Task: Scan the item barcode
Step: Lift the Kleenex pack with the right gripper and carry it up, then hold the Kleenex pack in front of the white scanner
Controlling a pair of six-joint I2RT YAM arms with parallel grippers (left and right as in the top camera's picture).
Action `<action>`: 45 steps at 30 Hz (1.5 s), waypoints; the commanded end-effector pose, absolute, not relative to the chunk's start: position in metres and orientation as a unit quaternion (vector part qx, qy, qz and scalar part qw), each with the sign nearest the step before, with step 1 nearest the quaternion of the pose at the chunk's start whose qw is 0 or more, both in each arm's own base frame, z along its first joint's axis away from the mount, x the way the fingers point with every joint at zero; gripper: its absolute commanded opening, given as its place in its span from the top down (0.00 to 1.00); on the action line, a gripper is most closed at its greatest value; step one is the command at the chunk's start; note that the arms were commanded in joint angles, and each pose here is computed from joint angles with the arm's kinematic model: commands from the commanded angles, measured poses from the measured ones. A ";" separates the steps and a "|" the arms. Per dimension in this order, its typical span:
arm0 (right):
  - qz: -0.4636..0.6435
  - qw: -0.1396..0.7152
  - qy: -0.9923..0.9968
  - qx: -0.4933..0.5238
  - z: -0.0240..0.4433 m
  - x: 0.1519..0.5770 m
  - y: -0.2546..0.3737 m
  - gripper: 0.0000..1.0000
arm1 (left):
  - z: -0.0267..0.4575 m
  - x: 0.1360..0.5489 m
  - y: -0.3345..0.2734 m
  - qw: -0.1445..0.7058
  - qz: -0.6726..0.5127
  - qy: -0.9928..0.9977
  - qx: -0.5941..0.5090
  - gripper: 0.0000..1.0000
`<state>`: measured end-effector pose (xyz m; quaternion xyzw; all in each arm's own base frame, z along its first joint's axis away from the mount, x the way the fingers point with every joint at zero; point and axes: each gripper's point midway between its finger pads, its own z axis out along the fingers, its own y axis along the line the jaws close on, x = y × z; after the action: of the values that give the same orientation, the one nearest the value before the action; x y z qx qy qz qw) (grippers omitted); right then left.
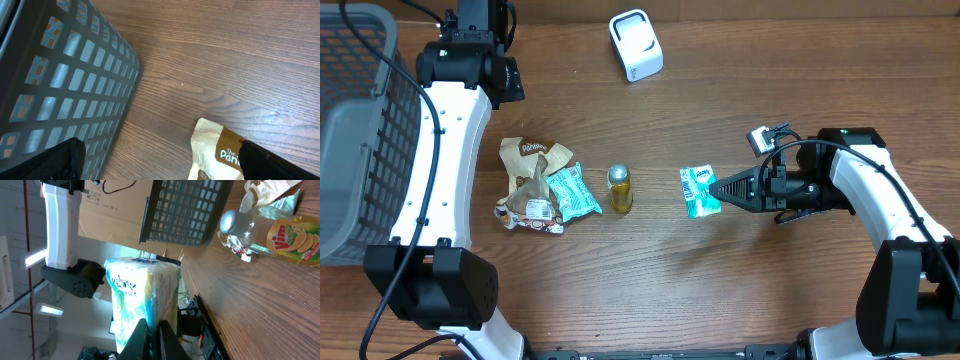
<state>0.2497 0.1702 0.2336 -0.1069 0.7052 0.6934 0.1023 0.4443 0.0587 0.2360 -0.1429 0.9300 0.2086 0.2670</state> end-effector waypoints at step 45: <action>0.212 0.353 0.909 -0.070 0.318 0.422 0.151 0.97 | 0.250 0.444 0.059 0.283 0.212 0.924 -0.143 0.01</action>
<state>0.4134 0.1560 0.2772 -0.0723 0.9209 0.2507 0.2896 0.4444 0.0585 0.2359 -0.1427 0.9300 0.2083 0.2670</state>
